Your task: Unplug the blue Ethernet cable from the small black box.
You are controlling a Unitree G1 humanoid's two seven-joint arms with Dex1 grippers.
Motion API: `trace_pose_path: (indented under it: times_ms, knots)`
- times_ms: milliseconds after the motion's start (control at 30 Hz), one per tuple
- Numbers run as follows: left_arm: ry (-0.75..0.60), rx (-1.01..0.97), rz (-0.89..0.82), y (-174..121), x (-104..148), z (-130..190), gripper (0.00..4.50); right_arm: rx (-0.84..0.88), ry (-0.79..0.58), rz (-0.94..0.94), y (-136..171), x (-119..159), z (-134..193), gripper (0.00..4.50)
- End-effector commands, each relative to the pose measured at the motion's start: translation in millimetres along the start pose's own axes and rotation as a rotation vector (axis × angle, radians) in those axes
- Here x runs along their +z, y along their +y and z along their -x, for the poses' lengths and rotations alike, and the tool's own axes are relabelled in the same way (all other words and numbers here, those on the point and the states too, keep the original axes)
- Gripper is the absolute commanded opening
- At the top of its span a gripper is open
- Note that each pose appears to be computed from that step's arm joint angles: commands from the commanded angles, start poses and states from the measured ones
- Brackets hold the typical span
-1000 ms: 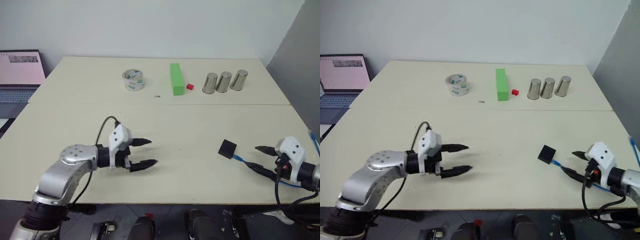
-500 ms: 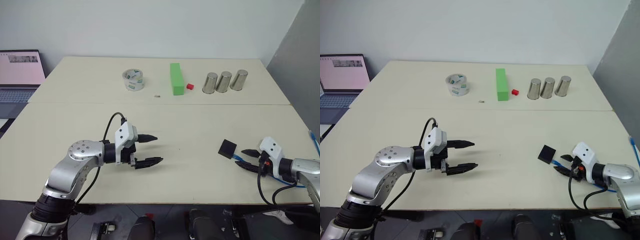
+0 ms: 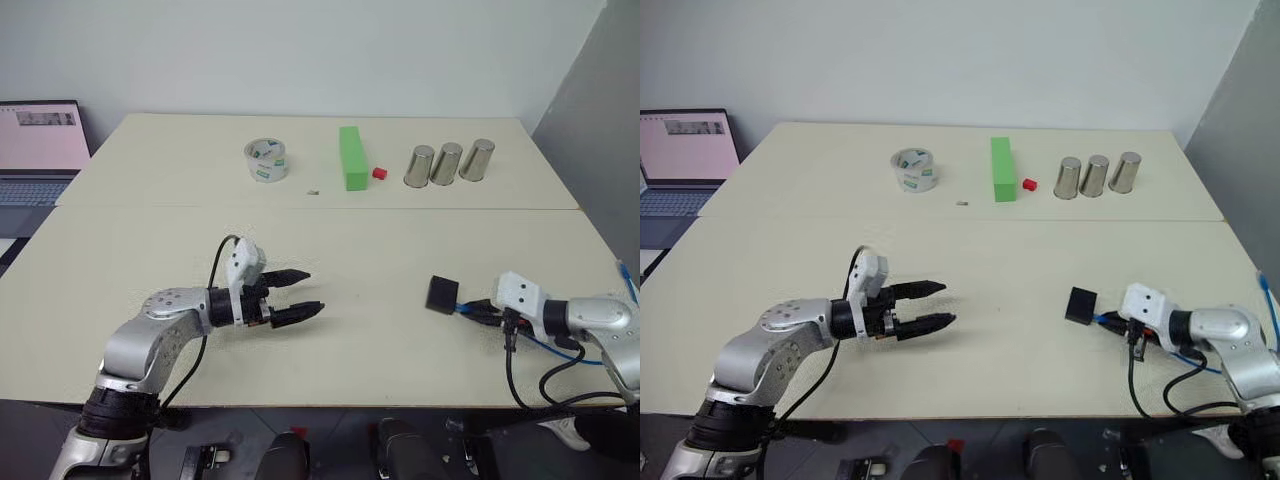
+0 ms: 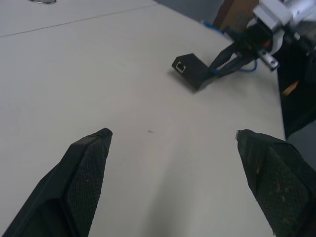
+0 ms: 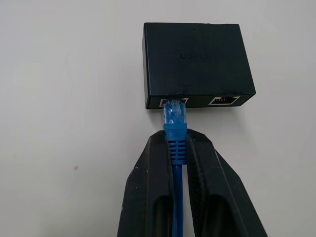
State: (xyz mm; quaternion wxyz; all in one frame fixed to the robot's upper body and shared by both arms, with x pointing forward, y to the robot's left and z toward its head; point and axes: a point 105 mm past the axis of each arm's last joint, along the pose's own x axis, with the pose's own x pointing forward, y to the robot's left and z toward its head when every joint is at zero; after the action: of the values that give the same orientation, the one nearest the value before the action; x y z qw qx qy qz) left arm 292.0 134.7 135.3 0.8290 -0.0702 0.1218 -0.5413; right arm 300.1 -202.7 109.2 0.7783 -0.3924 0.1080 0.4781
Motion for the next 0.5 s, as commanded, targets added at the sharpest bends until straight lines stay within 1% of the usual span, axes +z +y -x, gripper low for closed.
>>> trace_pose_path:
  times_ms: [33, 200, 267, 500]
  knots:
    - [-0.046, -0.096, 0.108, -14, 11, -1, 4.30, -0.041, -0.094, 0.335, -13, 47, -13, 0.11]
    - [-0.045, -0.170, 0.173, -27, 10, -11, 4.30, -0.049, -0.196, 0.576, -16, 90, -32, 0.11]
    - [-0.058, -0.182, 0.185, -29, 12, -14, 4.30, -0.037, -0.221, 0.636, -13, 100, -37, 0.11]
    - [-0.080, -0.189, 0.213, -26, 14, -23, 4.30, -0.037, -0.305, 0.717, -11, 128, -46, 0.11]
